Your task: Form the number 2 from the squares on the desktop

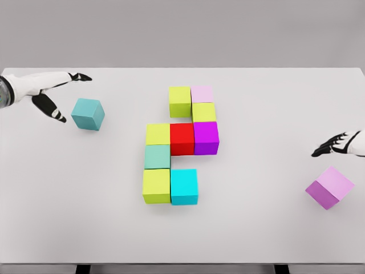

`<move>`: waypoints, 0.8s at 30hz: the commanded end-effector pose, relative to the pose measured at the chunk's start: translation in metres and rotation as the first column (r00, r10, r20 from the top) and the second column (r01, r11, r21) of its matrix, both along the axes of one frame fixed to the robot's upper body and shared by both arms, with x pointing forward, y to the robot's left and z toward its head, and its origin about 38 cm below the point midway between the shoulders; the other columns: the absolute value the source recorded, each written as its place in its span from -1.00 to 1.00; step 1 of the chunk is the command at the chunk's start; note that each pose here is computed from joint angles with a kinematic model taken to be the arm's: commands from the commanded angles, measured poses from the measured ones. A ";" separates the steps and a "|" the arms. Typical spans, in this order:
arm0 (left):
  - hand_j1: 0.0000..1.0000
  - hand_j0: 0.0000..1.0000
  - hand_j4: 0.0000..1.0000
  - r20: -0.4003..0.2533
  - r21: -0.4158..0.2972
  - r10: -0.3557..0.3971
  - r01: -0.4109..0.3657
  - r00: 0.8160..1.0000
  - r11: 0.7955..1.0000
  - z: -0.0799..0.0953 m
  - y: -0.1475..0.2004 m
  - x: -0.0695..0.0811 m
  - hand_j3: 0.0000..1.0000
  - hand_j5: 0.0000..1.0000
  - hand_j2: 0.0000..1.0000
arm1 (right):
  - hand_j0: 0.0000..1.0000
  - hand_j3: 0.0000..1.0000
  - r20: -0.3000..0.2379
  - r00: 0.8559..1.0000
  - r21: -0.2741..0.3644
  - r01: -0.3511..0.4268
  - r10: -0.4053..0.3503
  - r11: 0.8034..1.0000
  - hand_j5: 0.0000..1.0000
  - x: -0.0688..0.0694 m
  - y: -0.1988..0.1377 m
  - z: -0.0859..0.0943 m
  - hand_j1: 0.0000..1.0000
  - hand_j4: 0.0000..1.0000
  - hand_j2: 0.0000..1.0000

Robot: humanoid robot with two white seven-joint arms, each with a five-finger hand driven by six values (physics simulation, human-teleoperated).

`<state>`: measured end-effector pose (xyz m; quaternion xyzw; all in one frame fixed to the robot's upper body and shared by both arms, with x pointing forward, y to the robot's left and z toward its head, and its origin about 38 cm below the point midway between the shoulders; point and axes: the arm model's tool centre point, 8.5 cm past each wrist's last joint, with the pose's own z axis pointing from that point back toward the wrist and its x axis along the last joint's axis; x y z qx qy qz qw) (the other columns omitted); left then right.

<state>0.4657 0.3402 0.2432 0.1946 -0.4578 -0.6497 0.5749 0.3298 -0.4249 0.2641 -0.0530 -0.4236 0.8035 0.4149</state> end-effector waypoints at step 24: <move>1.00 1.00 1.00 -0.026 0.087 0.006 -0.004 1.000 0.996 -0.043 -0.029 0.020 1.00 1.00 1.00 | 0.99 0.99 -0.061 0.998 -0.079 -0.024 0.019 0.997 0.99 0.006 0.001 -0.048 0.99 0.99 0.99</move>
